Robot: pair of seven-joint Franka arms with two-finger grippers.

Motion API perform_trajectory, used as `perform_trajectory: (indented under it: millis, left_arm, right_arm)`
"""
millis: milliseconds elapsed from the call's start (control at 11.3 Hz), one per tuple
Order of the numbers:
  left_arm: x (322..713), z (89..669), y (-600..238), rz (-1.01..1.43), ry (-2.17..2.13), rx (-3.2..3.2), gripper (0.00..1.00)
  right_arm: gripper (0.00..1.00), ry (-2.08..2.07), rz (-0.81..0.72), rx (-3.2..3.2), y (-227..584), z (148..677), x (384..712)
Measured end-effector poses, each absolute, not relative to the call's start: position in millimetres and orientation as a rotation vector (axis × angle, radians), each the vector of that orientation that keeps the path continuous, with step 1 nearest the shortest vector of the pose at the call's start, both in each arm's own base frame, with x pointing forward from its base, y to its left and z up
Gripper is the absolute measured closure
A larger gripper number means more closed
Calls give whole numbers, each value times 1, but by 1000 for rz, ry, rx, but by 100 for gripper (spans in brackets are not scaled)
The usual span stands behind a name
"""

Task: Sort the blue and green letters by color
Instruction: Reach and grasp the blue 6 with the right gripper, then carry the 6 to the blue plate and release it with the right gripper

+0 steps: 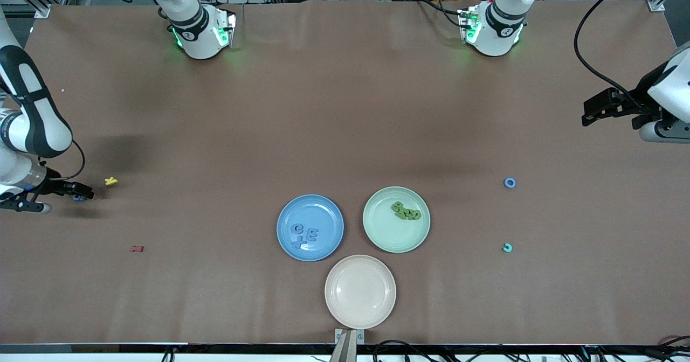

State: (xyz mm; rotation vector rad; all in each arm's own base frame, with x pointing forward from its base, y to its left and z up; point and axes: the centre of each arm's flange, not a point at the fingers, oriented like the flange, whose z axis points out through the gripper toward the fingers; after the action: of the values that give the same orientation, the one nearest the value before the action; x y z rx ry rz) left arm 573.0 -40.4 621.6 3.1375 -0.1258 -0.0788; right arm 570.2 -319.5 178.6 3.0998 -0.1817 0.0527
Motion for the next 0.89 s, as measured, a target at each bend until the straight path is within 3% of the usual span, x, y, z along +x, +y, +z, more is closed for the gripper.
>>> perform_trajectory:
  millis: [797,886]
  left_arm:
    - [574,618,-40,-91,-125,3137,0]
    - [574,617,-40,-92,-125,3137,0]
  right_arm:
    - [0,-174,59,3102,-321,168,569]
    - [5,-172,60,3101,-322,167,568]
